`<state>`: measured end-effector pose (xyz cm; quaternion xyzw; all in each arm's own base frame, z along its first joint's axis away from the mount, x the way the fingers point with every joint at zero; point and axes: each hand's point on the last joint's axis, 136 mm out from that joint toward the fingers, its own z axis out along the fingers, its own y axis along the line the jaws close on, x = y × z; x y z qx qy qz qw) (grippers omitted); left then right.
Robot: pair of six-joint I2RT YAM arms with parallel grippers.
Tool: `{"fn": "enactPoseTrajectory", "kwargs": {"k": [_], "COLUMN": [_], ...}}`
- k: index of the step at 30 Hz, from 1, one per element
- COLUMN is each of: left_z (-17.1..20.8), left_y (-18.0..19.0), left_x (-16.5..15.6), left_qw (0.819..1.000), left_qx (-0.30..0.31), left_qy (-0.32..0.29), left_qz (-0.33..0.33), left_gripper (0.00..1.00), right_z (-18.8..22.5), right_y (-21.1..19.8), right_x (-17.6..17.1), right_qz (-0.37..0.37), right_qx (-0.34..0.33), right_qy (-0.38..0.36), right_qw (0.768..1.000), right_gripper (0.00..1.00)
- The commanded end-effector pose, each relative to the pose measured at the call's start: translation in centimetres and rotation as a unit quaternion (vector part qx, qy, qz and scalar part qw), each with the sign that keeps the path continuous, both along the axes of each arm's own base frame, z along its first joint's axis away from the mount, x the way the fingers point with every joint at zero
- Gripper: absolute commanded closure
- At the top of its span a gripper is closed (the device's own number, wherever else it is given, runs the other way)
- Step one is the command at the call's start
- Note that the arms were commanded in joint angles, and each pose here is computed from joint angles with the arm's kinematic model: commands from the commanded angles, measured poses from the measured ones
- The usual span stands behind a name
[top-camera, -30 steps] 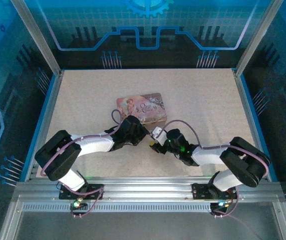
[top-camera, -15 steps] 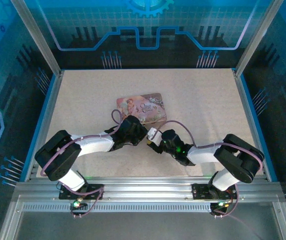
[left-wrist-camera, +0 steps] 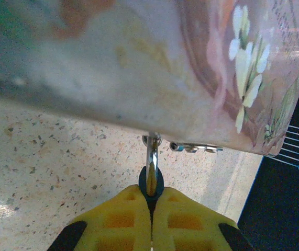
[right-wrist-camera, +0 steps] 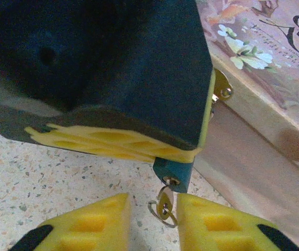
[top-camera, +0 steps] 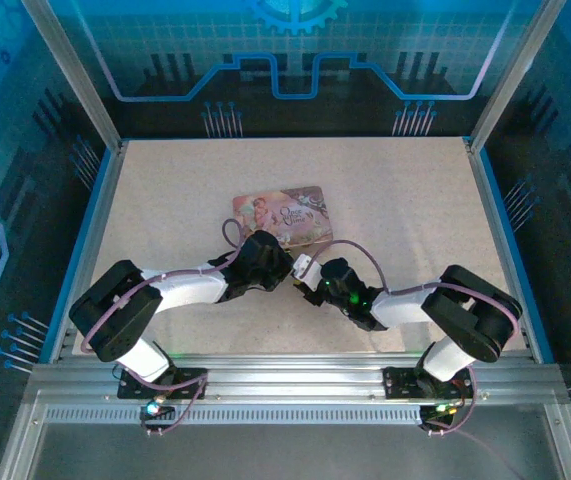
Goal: Unlock a padlock with a key
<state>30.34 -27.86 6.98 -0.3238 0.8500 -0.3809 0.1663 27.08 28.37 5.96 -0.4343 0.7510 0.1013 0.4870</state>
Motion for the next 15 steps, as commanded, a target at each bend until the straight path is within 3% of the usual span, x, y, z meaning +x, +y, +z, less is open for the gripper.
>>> {"fn": "enactPoseTrajectory", "kwargs": {"k": [1, 10, 15], "left_z": [-1.7, -1.9, -2.3], "left_y": [0.9, 0.7, 0.5], "left_x": [-1.5, -1.5, -1.7], "left_qw": [0.999, 0.999, 0.999], "left_qx": [0.017, 0.013, 0.010], "left_qy": [0.032, 0.036, 0.041], "left_qz": [-0.006, -0.009, -0.014], "left_gripper": [1.00, 1.00, 1.00], "right_z": [1.4, 2.4, 2.9], "right_y": [0.8, 0.8, 0.7], "right_x": [1.0, 1.0, 1.2], "right_qz": [-0.006, 0.004, 0.017], "right_qx": [0.025, 0.078, 0.121], "right_qy": [-0.012, 0.009, 0.039], "right_qw": [1.000, 0.997, 0.992], "right_gripper": [0.77, 0.98, 1.00]}}
